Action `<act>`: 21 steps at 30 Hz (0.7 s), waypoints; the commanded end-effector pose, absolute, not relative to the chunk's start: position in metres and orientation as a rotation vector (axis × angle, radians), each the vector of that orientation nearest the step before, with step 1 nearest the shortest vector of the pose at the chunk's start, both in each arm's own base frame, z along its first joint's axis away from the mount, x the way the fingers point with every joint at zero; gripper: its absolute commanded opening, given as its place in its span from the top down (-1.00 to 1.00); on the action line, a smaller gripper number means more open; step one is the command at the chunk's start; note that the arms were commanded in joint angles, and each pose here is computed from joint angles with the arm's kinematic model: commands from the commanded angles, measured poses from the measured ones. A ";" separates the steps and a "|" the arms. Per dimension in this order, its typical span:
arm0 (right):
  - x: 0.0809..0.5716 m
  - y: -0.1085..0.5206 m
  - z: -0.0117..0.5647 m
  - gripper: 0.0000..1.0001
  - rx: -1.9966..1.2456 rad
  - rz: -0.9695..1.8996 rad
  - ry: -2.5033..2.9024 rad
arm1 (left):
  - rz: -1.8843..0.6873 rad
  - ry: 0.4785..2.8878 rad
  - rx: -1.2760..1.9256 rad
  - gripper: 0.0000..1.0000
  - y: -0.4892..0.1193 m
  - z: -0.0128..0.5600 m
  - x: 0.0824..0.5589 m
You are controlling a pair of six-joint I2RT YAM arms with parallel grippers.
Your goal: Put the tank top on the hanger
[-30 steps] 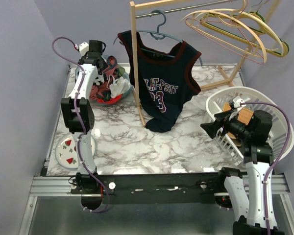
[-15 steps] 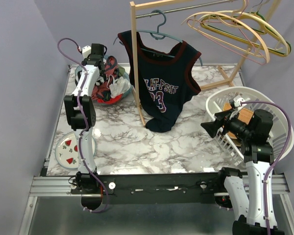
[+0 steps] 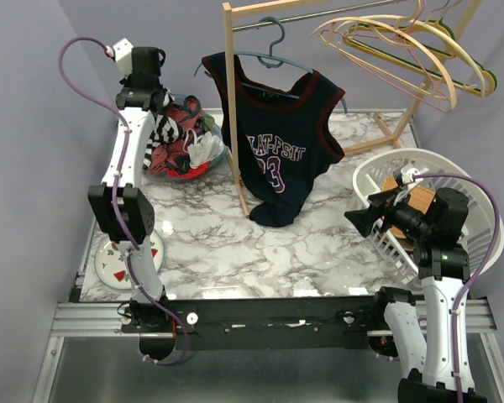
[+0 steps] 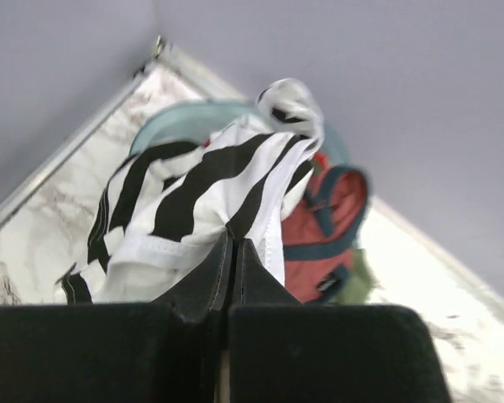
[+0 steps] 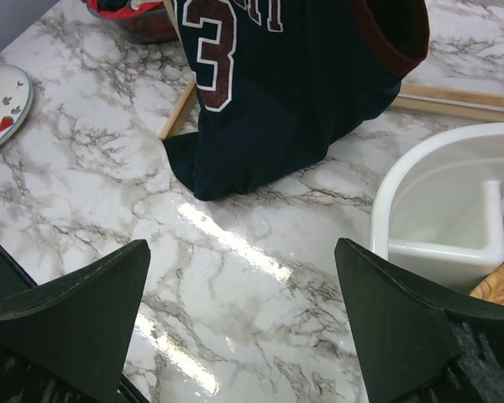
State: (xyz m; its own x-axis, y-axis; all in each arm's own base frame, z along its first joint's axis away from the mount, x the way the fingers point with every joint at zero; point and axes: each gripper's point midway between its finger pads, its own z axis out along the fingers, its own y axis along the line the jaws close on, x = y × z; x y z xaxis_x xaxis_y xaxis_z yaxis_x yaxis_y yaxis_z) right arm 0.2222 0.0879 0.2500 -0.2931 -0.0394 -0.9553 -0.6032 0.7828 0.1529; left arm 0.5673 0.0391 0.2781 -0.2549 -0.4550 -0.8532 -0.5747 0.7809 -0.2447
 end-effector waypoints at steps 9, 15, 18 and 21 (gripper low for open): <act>0.213 0.093 0.272 -0.99 -0.540 0.595 1.741 | -0.173 1.459 -0.694 1.00 0.021 0.498 0.484; 0.211 0.093 0.277 -0.99 -0.558 0.580 1.728 | -0.249 1.361 -0.642 1.00 0.006 0.548 0.437; 0.206 0.096 0.281 -0.99 -0.601 0.584 1.713 | -0.285 1.318 -0.595 1.00 -0.008 0.568 0.408; 0.202 0.100 0.287 -0.99 -0.649 0.596 1.693 | -0.311 1.273 -0.552 1.00 -0.019 0.586 0.375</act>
